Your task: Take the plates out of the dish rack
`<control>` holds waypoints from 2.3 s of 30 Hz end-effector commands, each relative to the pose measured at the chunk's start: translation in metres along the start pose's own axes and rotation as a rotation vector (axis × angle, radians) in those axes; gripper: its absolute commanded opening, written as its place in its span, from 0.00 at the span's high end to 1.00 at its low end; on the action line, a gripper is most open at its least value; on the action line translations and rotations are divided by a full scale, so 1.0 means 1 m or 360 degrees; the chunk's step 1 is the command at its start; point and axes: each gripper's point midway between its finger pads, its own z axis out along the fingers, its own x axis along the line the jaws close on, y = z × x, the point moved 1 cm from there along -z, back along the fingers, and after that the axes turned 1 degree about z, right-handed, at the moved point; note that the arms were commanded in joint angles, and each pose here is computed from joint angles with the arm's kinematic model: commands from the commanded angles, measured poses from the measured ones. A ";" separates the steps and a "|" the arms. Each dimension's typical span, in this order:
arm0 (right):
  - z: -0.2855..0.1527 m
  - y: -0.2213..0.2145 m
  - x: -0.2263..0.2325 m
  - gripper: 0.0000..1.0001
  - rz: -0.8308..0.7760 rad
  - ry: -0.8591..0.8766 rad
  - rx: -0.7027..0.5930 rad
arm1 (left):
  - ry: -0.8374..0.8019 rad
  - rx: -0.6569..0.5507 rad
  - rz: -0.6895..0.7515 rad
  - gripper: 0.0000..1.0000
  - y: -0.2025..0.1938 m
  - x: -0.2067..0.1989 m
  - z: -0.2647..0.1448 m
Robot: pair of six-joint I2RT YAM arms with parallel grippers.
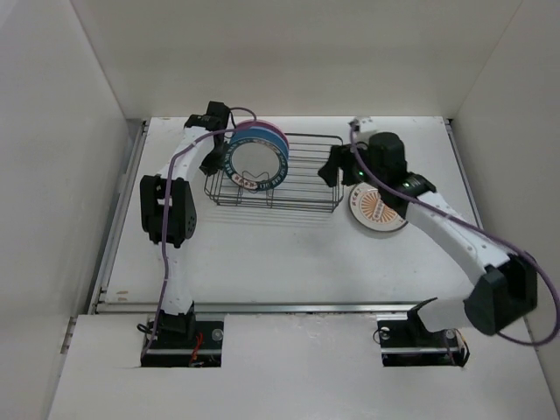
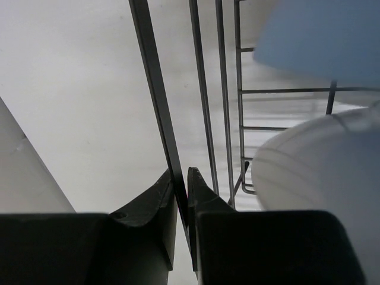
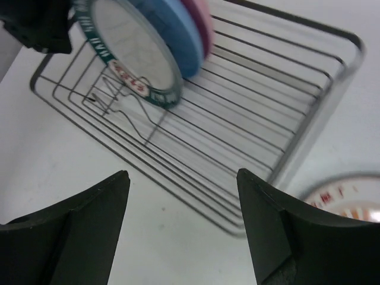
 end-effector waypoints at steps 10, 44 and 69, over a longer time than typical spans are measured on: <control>0.163 0.030 0.080 0.41 -0.0363 0.0310 0.0003 | 0.0052 -0.0041 0.0010 0.87 0.007 0.007 -0.008; -0.007 0.112 0.022 1.00 0.0223 -0.0070 -0.0565 | -0.0241 0.0295 -0.0516 1.00 -0.064 -0.011 -0.019; -0.056 -0.145 -0.187 0.37 0.1827 -0.0899 -0.0105 | -0.0179 -0.0278 -0.0463 0.17 -0.006 0.015 -0.076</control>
